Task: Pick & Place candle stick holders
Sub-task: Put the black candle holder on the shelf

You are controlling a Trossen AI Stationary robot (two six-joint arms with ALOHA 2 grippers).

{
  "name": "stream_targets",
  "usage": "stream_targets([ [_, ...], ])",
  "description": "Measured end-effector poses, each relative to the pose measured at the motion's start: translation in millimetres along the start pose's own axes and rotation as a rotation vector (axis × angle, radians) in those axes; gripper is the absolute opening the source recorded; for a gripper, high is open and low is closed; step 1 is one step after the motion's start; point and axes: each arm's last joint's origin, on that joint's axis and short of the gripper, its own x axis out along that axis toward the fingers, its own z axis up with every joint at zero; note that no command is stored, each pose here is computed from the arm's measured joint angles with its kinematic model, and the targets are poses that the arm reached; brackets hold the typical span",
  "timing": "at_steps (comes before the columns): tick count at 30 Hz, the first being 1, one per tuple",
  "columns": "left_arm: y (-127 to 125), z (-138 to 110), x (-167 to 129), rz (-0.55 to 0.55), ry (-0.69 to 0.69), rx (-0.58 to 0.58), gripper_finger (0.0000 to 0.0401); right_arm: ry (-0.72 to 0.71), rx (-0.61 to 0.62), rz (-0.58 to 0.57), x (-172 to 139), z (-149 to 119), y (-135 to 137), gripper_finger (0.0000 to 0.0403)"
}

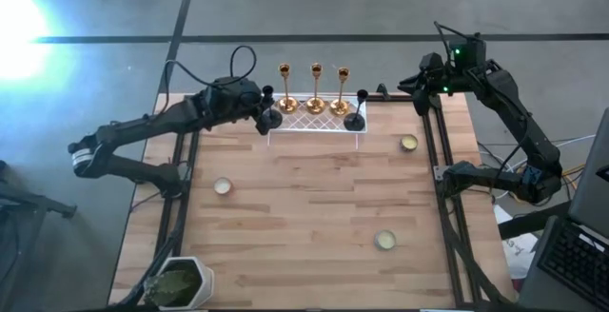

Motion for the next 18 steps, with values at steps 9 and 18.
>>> stream_targets([
  [9, -0.6, -2.2, 7.0, -0.004, 0.016, 0.0, 0.0018, 0.001, 0.003, 0.0, 0.0, -0.1, 0.0, 0.0069],
  [18, -0.2, -2.6, 6.5, -0.007, 0.021, 0.0, 0.0018, 0.003, 0.004, 0.001, -0.1, -0.3, 0.1, 0.0081],
])
